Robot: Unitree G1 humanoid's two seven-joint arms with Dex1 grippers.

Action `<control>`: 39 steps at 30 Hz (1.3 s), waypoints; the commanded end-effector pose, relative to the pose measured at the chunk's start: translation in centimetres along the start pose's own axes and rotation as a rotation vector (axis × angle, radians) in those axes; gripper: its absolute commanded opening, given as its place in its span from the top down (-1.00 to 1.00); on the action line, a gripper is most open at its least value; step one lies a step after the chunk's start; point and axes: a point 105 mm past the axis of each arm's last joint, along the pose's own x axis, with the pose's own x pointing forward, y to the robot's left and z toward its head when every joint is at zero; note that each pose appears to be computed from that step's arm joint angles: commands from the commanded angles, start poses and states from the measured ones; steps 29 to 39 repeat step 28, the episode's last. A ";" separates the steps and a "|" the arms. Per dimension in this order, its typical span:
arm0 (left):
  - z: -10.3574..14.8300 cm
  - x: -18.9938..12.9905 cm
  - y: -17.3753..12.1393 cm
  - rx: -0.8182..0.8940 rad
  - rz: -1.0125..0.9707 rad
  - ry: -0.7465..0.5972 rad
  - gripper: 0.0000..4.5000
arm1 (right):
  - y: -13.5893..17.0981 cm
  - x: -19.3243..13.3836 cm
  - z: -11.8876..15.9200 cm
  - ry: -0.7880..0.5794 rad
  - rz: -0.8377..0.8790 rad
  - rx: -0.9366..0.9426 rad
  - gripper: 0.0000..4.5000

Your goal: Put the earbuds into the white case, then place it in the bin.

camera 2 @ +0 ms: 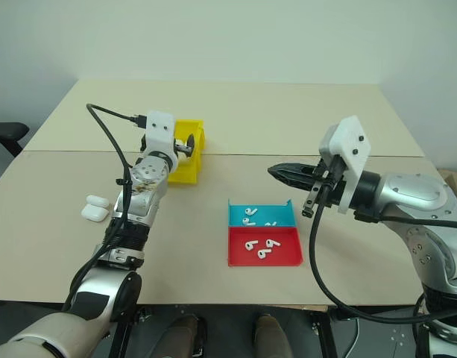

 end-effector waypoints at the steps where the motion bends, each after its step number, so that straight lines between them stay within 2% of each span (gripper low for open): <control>1: 4.0 -1.2 -0.2 -0.100 -0.102 -0.157 -0.98 | 0.1 -0.4 0.8 -0.001 -0.009 -0.044 1.00; 4: 6.3 -4.5 -0.5 -0.305 -0.399 -0.312 -0.98 | 0.2 -0.8 0.1 0.040 0.003 -0.052 1.00; 6: 6.1 -7.3 -0.4 -0.332 -0.583 -0.325 -0.98 | 0.2 -1.3 -0.9 0.094 0.012 -0.072 1.00; 9: 4.1 -11.1 0.5 -0.226 -0.728 -0.268 -0.98 | 0.1 -2.6 -2.5 0.181 0.039 -0.126 1.00; 12: 2.6 -14.0 1.6 -0.190 -0.811 -0.188 -0.98 | 0.4 -4.0 -3.2 0.203 0.094 -0.203 1.00; 19: 1.1 -19.6 5.0 0.051 -0.954 -0.008 -0.98 | 0.1 -6.9 -4.1 0.224 0.175 -0.301 1.00; 26: 0.7 -21.5 5.8 0.103 -0.992 0.036 -0.98 | -0.3 -7.0 -5.3 0.273 0.217 -0.322 1.00; 39: 0.7 -21.5 5.7 0.102 -0.990 0.029 -0.98 | -0.3 -7.0 -5.3 0.271 0.223 -0.319 1.00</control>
